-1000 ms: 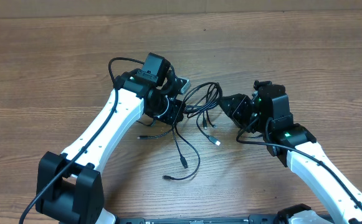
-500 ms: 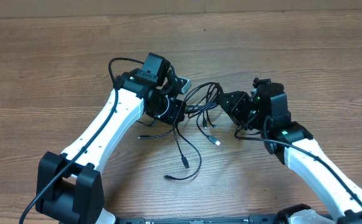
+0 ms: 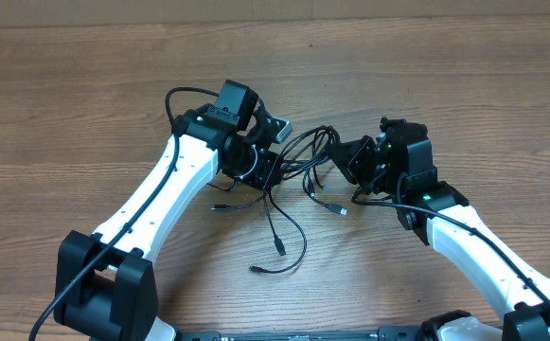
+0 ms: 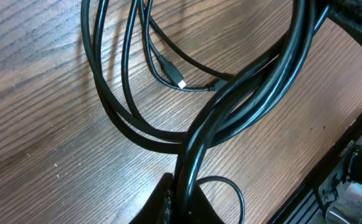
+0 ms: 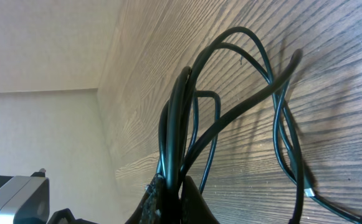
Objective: Untangle cables
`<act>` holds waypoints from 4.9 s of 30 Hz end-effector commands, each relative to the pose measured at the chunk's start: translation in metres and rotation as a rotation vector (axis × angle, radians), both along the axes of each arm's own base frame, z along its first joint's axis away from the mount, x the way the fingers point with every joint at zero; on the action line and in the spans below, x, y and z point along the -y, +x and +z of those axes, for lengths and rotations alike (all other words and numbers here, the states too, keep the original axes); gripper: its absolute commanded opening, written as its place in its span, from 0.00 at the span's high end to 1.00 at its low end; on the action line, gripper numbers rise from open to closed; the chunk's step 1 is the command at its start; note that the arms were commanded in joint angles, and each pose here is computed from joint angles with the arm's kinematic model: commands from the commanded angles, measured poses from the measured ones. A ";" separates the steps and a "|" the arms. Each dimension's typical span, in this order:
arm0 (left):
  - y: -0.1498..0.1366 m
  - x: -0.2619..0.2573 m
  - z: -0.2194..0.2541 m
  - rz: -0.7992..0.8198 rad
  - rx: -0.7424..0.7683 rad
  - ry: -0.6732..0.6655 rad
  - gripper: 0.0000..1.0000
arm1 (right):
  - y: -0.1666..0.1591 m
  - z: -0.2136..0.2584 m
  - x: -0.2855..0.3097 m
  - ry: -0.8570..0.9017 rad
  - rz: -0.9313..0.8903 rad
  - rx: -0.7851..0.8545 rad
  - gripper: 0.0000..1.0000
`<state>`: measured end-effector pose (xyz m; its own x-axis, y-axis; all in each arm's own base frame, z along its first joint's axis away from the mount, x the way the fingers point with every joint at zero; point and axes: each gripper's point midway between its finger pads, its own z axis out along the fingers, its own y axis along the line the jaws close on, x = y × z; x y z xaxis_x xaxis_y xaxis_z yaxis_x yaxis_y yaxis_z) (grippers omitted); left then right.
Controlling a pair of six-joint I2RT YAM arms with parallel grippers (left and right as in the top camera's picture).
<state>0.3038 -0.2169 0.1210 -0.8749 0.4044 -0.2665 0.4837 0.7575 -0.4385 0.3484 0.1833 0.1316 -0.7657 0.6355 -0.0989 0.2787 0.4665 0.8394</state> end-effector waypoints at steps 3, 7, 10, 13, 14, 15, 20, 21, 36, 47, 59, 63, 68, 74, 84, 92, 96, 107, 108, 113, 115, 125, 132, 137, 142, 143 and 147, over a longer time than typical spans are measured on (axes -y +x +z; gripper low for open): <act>0.002 0.006 0.004 -0.035 0.033 -0.017 0.84 | -0.005 -0.003 -0.005 0.025 0.011 -0.031 0.96; 0.009 -0.003 -0.001 -0.010 0.059 0.045 0.55 | -0.008 -0.007 -0.003 0.024 0.003 -0.063 0.96; 0.012 -0.002 0.000 0.003 0.069 0.040 0.20 | -0.013 -0.014 -0.001 0.011 -0.001 -0.098 0.96; 0.014 0.001 0.002 0.033 0.055 0.021 0.18 | -0.016 -0.020 0.001 -0.003 -0.008 -0.124 0.96; 0.012 0.003 0.003 0.029 0.047 0.004 0.18 | -0.017 -0.021 0.002 -0.006 -0.009 -0.133 0.96; 0.010 0.007 0.005 0.020 0.038 -0.017 0.18 | -0.019 -0.023 0.002 -0.006 -0.011 -0.143 0.96; -0.002 0.023 0.011 -0.099 0.058 -0.079 0.25 | -0.024 -0.027 0.002 0.011 -0.031 -0.197 0.96; -0.003 0.026 0.011 -0.134 0.077 -0.078 0.29 | -0.024 -0.027 0.001 0.018 -0.024 -0.199 0.96; 0.019 0.039 0.005 -0.273 0.351 0.098 0.51 | -0.037 -0.018 -0.015 0.095 0.075 -0.226 0.96; 0.023 0.045 0.004 -0.281 0.365 0.075 0.54 | -0.043 -0.013 -0.022 0.133 0.122 -0.232 0.96; 0.015 0.046 -0.048 -0.302 0.228 0.098 0.59 | -0.044 -0.012 -0.023 0.140 0.130 -0.234 0.96; 0.015 0.045 -0.063 -0.304 0.193 0.114 0.62 | -0.044 -0.011 -0.022 0.147 0.133 -0.236 0.96; 0.016 0.045 -0.066 -0.303 0.193 0.115 0.67 | -0.042 -0.011 -0.018 0.157 0.124 -0.238 0.96; 0.034 0.034 -0.066 -0.198 0.214 0.160 0.96 | -0.045 -0.008 -0.020 0.171 0.153 -0.237 0.96; 0.080 -0.044 -0.065 0.153 0.172 0.246 0.95 | -0.045 -0.039 0.021 -0.088 -0.002 -0.250 0.96; 0.102 -0.104 -0.025 0.324 0.177 0.165 0.96 | -0.049 -0.030 0.051 -0.218 -0.105 -0.204 0.96; 0.104 -0.129 0.002 0.389 0.215 0.131 0.96 | -0.052 -0.026 0.058 -0.246 -0.126 -0.194 0.96; 0.092 -0.152 0.062 0.454 0.318 0.074 0.87 | -0.059 -0.023 0.053 -0.231 -0.086 -0.197 0.96; 0.090 -0.149 0.061 0.447 0.306 0.066 0.85 | -0.060 -0.022 0.050 -0.218 -0.071 -0.199 0.96; 0.075 -0.142 0.048 0.421 0.227 0.082 0.84 | -0.066 -0.021 0.041 -0.178 -0.028 -0.217 0.94; 0.069 -0.137 0.044 0.407 0.200 0.089 0.79 | -0.066 -0.021 0.041 -0.179 -0.028 -0.219 0.93; 0.059 -0.122 0.035 0.382 0.145 0.096 0.43 | -0.065 -0.022 0.044 -0.193 -0.043 -0.215 0.69; 0.064 -0.096 0.019 0.404 0.092 0.078 0.25 | -0.061 -0.024 0.052 -0.227 -0.077 -0.206 0.51; 0.076 -0.097 0.005 0.456 0.099 0.132 0.00 | -0.061 -0.024 0.052 -0.230 -0.080 -0.205 0.43; 0.084 -0.110 0.036 0.495 0.165 0.159 0.01 | -0.061 -0.027 0.056 -0.249 -0.095 -0.212 0.34; 0.084 -0.111 0.048 0.469 0.194 0.159 0.00 | -0.061 -0.028 0.058 -0.259 -0.102 -0.215 0.33; 0.079 -0.129 0.102 0.405 0.337 0.251 0.00 | -0.062 -0.032 0.066 -0.294 -0.130 -0.225 0.26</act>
<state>0.3757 -0.1046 0.1630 -0.9364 0.0720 -0.3434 0.1527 0.9648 -0.2140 0.2840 0.1262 0.0977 -0.7244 0.6841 -0.0853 0.5126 0.6172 0.5969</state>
